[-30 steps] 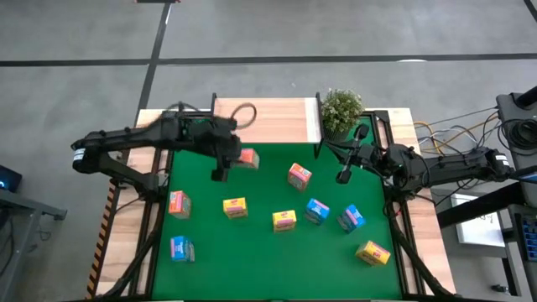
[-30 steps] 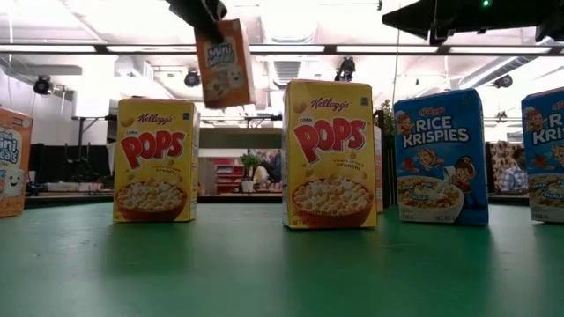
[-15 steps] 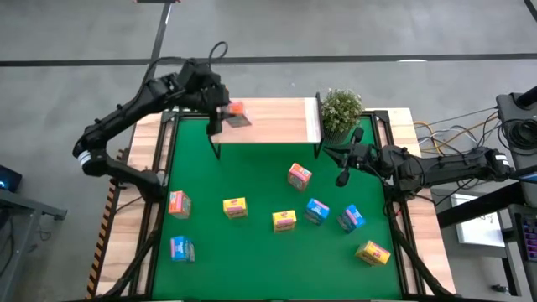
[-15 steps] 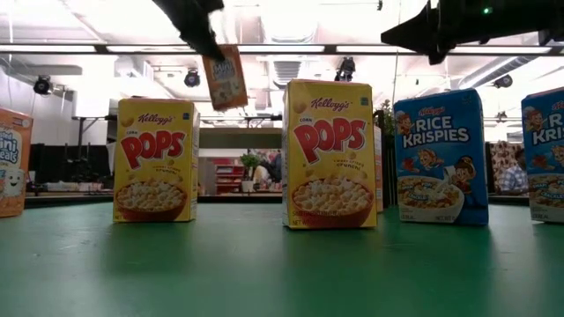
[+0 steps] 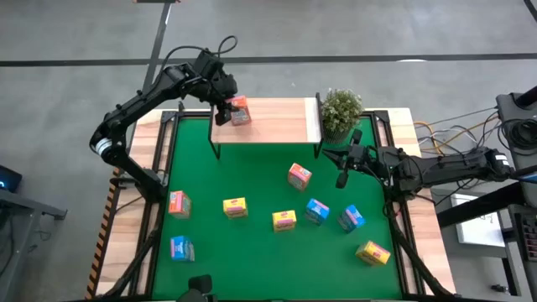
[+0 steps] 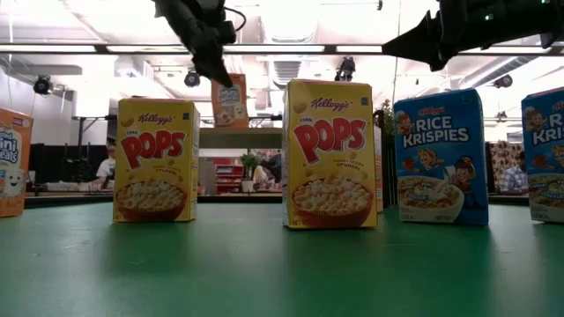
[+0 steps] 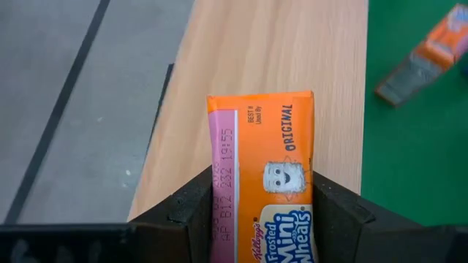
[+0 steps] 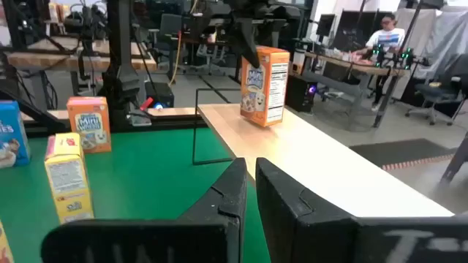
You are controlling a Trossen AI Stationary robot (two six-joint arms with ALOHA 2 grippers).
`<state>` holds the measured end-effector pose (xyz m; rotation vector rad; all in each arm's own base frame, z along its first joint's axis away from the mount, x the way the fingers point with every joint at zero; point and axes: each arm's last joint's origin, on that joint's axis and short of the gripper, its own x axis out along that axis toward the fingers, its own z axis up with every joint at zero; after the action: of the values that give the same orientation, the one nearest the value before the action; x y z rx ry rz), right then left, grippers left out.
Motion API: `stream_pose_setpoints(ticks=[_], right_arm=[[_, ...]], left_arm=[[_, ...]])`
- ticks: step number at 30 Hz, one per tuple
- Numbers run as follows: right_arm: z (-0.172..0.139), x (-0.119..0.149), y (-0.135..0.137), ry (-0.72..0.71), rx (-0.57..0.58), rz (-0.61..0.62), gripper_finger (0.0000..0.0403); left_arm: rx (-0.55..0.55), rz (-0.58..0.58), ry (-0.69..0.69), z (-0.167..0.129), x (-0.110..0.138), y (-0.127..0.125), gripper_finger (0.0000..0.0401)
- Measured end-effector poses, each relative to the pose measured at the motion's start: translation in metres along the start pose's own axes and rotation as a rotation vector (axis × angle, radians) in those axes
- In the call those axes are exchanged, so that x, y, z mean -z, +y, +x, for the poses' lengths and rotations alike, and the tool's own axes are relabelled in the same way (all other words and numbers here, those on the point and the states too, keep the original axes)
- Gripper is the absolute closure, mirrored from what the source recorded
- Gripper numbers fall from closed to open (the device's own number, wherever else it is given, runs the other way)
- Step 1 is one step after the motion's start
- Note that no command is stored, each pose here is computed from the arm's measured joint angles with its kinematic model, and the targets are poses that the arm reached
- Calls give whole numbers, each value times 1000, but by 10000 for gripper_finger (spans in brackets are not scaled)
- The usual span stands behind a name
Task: Stack cereal on shelf
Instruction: Put the middle orange cereal box on the shelf
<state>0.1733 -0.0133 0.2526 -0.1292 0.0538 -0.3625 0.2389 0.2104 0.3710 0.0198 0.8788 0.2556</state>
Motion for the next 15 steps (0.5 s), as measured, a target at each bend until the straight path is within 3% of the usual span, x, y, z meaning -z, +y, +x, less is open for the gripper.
stream_pose_setpoints(ticks=[8,15], right_arm=[[-1,-7,-2,-64,53,38,381],[0,0,3,-3,-94,102,381]], left_arm=[[-2,-70,-22,-31,-22,2,245],[33,16,-4,-31,-26,1,245]])
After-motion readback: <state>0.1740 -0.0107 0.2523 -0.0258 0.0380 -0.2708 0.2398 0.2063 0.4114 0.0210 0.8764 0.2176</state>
